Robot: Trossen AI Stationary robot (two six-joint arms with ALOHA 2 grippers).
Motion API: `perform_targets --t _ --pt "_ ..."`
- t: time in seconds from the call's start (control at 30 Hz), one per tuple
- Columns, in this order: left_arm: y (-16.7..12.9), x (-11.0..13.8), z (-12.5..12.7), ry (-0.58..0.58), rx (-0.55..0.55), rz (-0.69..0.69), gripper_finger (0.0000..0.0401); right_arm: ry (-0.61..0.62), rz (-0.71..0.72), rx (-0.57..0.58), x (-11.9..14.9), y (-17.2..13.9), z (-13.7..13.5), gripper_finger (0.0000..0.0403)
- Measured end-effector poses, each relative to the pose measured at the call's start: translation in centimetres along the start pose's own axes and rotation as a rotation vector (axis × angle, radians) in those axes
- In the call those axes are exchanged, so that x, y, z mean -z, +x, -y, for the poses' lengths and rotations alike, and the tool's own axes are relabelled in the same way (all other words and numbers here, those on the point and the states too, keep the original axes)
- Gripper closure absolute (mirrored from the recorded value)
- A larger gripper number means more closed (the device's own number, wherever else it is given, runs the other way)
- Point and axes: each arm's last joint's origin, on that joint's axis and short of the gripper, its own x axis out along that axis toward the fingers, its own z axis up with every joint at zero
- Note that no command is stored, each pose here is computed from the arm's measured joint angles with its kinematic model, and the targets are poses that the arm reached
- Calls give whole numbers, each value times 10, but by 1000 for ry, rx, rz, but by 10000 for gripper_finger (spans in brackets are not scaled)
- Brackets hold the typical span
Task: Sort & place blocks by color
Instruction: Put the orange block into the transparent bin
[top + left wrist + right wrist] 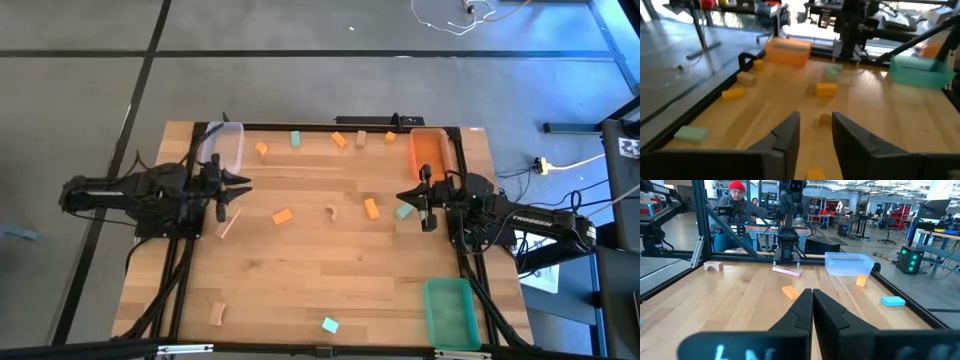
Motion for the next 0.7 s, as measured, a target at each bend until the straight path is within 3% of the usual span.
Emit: perform_targets --t 0.37,0.7 --pt "22 -35 10 -121 -75 -212 181 0 0 0 0 0 0 389" --pt "25 -40 11 -315 -108 -210 150 0 0 0 0 0 0 389"
